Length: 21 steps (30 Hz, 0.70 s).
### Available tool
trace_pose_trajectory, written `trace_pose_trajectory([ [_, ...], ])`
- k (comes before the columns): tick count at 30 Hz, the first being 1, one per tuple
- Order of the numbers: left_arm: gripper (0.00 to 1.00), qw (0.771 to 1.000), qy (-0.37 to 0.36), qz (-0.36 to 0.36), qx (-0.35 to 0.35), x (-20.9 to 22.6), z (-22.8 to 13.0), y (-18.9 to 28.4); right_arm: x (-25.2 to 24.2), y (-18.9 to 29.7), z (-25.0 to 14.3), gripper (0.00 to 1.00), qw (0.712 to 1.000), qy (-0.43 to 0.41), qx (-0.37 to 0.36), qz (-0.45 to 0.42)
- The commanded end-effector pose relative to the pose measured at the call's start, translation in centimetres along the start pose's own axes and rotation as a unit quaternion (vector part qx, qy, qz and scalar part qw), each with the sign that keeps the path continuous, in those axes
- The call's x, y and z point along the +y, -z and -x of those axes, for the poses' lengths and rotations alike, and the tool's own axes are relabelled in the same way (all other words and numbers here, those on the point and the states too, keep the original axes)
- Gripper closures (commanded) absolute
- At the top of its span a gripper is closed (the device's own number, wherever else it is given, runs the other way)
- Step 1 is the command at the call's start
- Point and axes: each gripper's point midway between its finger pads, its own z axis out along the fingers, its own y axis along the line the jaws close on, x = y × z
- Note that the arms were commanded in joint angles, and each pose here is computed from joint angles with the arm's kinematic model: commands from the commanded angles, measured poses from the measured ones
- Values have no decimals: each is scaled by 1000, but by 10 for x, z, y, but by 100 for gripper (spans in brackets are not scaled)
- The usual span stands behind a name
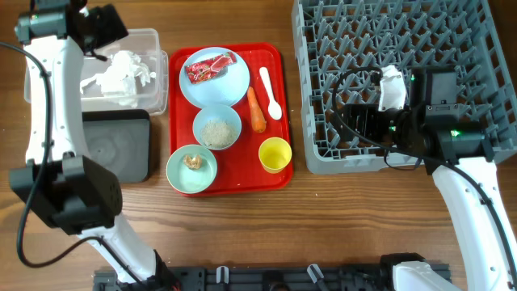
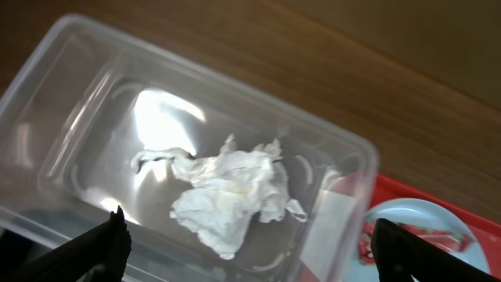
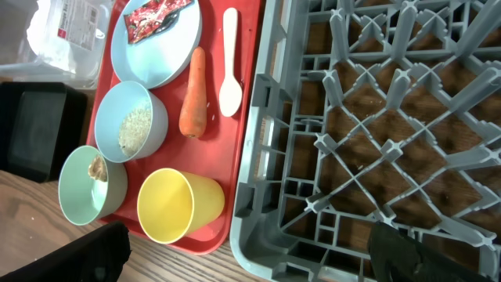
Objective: Sort waste into correct bins and load items into the dishwasher rack
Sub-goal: 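Pick the red wrapper off the plate with the left gripper into the clear bin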
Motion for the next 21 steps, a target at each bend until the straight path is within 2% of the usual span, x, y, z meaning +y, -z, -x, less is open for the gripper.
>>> trace_pose_trajectory([
  [1,6,999,-36,-8,-15,-7,8,10,3,2,2,0,1000,-6,0,9],
  [3,6,994,-89,-62,-8,-31,2,12,3,2,3,0,1000,-6,-1,9],
  [5,6,974,-183,-133,-5,-69,-10,18,3,2,5,0,1000,-4,-4,9],
  [8,5,956,-248,-159,-4,-113,-27,17,3,2,5,0,1000,-4,-5,9],
  [12,3,930,-325,-170,26,-165,-68,-8,3,2,4,1,1000,-5,-3,9],
  [15,0,913,-366,-174,56,-185,-98,-37,3,2,2,0,1000,-7,0,8],
  [21,1,874,-429,-199,107,-207,-152,-94,1,2,-1,0,1000,-10,7,4],
])
